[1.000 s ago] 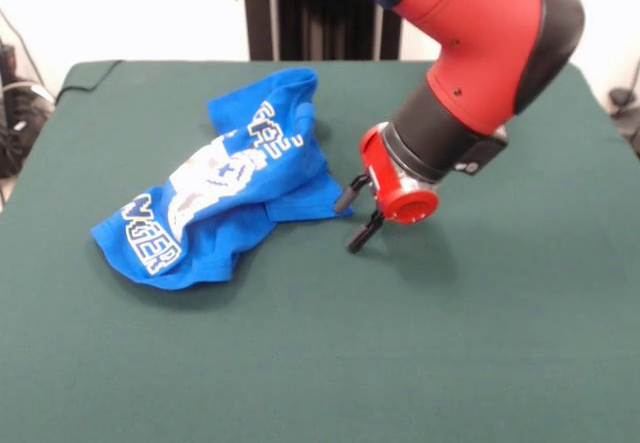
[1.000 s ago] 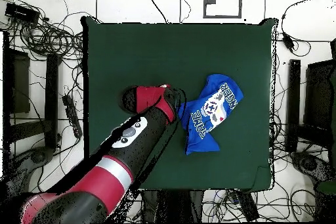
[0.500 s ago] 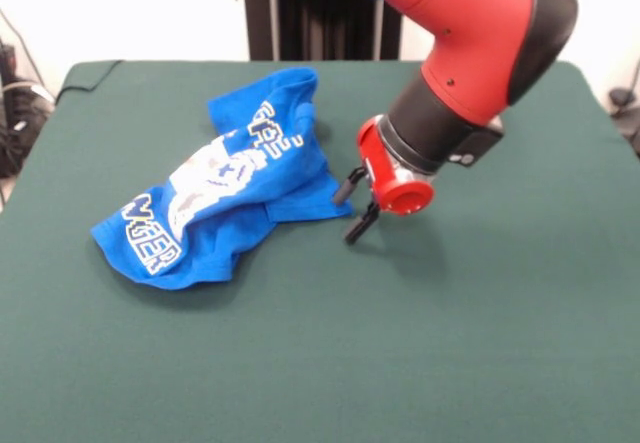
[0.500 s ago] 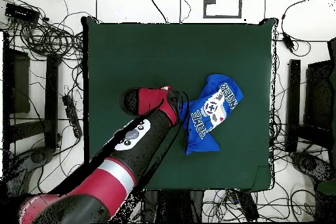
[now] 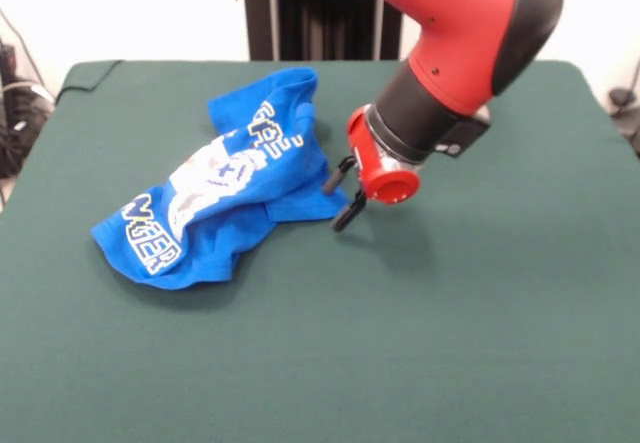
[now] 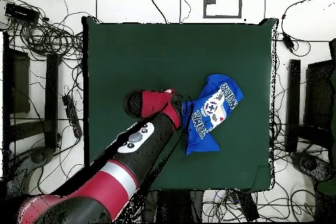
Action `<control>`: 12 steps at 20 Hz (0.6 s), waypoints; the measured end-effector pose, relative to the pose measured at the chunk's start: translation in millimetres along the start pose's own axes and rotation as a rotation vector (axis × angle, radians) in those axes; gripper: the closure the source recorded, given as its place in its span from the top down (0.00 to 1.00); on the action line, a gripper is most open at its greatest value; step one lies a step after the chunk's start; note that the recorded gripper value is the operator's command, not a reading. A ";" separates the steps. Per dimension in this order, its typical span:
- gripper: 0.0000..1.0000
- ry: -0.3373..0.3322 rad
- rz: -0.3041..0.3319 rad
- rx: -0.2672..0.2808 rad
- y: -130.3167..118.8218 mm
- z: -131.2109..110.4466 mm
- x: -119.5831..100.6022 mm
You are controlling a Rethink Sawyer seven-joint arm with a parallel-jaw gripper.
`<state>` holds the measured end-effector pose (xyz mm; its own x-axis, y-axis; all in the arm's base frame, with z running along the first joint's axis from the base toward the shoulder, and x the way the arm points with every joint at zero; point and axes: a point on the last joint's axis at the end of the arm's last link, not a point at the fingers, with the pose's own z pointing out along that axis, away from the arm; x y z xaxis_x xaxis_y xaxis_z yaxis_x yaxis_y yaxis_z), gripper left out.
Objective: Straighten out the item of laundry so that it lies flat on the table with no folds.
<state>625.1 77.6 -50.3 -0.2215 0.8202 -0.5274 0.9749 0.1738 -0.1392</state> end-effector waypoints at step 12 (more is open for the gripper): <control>0.00 0.033 0.040 -0.048 -2.3 14.8 -5.5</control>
<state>623.8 64.6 -59.5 -0.1825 0.8445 -0.5036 0.9831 0.1659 -0.0781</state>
